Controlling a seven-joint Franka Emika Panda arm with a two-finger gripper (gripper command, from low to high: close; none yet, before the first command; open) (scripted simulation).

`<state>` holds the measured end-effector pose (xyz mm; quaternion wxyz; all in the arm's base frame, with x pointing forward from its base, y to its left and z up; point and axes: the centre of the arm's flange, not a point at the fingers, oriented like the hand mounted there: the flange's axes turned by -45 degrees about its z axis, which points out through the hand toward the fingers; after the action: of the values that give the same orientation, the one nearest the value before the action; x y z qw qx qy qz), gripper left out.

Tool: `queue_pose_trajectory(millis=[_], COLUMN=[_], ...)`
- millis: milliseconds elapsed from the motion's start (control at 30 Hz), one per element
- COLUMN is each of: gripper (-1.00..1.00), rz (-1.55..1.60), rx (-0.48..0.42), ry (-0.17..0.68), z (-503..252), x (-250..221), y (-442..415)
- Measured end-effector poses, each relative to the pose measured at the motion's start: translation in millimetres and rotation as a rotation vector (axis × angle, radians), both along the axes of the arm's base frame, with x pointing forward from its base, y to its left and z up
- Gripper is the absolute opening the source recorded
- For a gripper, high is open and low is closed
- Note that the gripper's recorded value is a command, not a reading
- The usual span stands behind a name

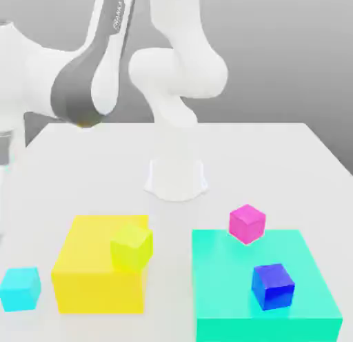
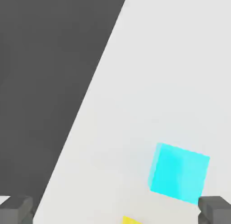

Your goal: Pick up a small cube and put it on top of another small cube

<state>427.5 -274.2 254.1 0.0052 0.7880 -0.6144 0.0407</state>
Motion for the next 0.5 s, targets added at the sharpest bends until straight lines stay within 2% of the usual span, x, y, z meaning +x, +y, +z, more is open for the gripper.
queue_pose_trajectory(millis=[100,233,267,500], gripper=[0.0,0.0,-1.0,-1.0], rz=[-0.119,-0.143,-0.144,-0.145], rx=[0.052,0.062,0.062,0.061], ry=[0.044,0.053,0.053,0.052], z=[-52,-107,-116,-116], x=[-20,-25,-25,-25], y=[-14,-17,-17,-17])
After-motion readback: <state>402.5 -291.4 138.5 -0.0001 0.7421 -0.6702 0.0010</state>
